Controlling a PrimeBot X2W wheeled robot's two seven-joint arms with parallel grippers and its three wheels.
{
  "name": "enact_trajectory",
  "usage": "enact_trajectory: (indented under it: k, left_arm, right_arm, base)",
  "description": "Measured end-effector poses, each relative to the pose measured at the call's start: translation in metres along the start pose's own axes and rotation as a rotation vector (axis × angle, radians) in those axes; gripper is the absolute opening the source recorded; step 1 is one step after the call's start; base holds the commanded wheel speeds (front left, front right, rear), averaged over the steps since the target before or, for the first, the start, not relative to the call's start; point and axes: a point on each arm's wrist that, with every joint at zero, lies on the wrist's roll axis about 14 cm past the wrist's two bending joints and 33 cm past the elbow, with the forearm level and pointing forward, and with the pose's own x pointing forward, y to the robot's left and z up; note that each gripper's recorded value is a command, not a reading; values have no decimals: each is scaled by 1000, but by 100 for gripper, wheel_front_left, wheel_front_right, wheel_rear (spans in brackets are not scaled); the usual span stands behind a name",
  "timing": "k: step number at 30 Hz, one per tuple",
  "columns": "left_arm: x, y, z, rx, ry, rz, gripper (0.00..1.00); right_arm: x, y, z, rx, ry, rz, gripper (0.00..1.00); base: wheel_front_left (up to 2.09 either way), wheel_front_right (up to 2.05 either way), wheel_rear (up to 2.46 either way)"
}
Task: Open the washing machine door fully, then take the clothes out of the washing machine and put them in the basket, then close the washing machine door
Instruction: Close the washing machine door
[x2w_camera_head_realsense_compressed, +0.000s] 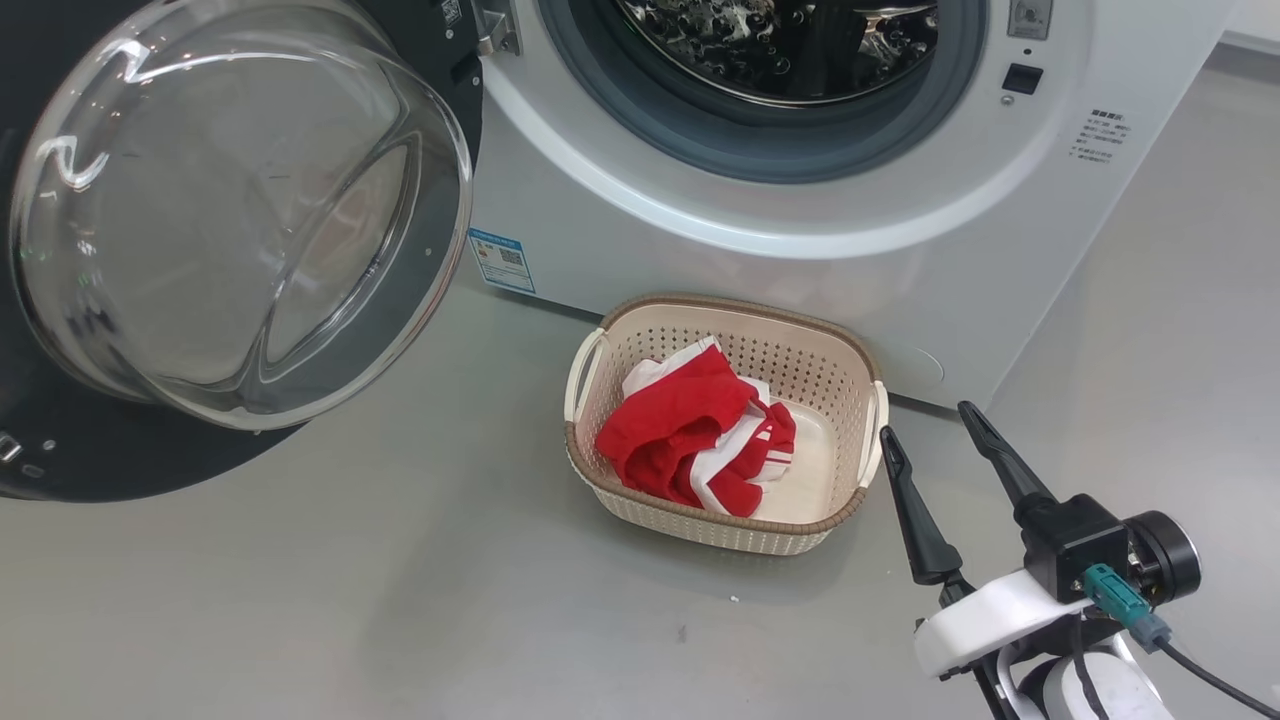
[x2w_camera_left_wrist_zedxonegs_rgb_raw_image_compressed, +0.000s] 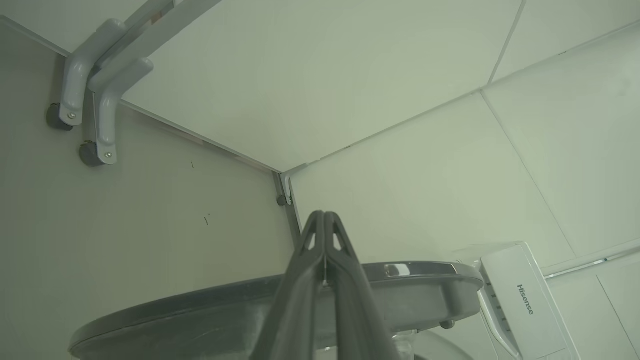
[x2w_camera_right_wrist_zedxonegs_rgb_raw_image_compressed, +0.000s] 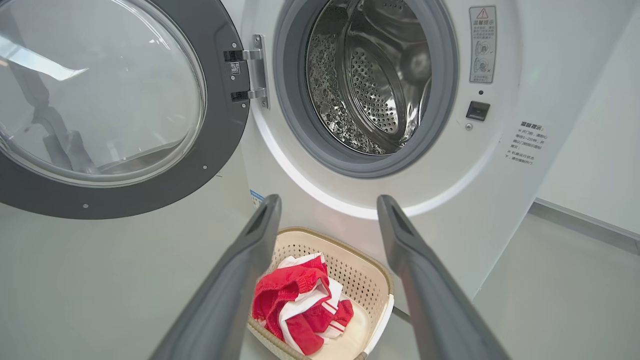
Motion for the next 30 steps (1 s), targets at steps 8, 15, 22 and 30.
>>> enact_trajectory:
  k: [8,15,22,30]
  left_arm:
    - [9,24,-20,17,103,89,0]
    - [14,43,-30,23,133,156,0]
    - [21,44,-37,30,142,170,0]
    - [21,49,-44,29,177,176,0]
  right_arm:
    - [-1,-9,-6,3,24,-18,100]
    - [4,-14,-8,-1,31,-19,100]
    - [5,-18,-11,-12,44,-19,100]
    - [5,-17,-11,-11,50,-15,100]
  base:
    - [0,0,0]
    - [0,0,0]
    - [0,0,0]
    - [0,0,0]
